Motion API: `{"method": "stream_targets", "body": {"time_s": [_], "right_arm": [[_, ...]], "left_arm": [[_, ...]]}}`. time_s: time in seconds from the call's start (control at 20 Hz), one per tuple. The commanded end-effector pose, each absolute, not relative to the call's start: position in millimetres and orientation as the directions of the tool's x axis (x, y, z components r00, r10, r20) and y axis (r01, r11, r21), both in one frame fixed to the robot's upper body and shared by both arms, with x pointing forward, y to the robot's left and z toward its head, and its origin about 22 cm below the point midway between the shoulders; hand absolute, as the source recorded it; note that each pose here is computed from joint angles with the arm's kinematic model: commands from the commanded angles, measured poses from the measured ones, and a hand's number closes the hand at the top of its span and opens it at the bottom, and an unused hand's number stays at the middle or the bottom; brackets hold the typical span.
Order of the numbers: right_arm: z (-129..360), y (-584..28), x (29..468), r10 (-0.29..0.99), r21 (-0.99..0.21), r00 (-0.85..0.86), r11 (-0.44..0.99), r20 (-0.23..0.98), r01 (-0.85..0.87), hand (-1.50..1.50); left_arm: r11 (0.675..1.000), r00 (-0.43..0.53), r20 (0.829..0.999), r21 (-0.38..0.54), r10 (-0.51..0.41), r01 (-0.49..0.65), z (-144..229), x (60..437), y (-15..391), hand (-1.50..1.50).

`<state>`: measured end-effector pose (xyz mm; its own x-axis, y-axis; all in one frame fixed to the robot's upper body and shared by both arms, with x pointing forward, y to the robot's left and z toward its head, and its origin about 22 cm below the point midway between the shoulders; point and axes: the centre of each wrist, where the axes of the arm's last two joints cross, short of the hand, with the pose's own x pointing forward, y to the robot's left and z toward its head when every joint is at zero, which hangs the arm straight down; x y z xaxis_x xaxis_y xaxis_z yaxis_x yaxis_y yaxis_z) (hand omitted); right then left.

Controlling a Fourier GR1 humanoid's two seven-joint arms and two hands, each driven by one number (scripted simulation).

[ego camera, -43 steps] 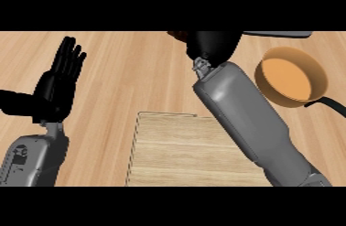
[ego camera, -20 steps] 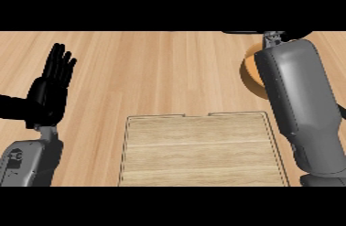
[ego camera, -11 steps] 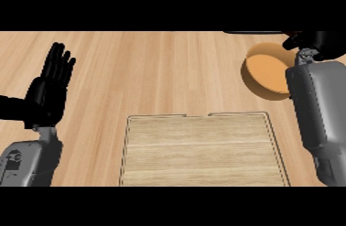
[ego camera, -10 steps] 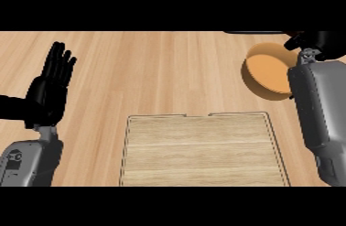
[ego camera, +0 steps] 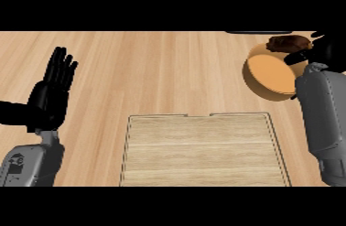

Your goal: Pick the sweet potato from the tray and place it in the pot

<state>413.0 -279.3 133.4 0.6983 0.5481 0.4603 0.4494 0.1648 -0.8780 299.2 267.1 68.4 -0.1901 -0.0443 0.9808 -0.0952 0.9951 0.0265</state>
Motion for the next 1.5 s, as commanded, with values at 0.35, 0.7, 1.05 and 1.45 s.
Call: {"method": "stream_targets", "body": {"time_s": [0.35,0.7,1.05,1.45], "right_arm": [[130,-304,418,0.629,-0.753,0.466,0.317,0.622,0.577,-1.50],[150,-288,414,0.436,-0.498,0.324,0.381,0.840,0.779,-1.50],[136,-294,377,0.376,-0.299,0.155,0.363,0.913,0.883,-1.50],[146,-376,302,0.387,-0.220,0.081,0.332,0.919,0.917,-1.50]], "left_arm": [[0.996,-0.201,0.979,0.025,-0.042,-0.087,77,294,264,0.00],[0.995,-0.190,0.981,0.029,-0.046,-0.092,86,303,262,0.00],[0.994,-0.186,0.981,0.034,-0.054,-0.109,79,301,262,0.00],[0.992,-0.188,0.981,0.032,-0.055,-0.125,84,293,254,0.00]]}}
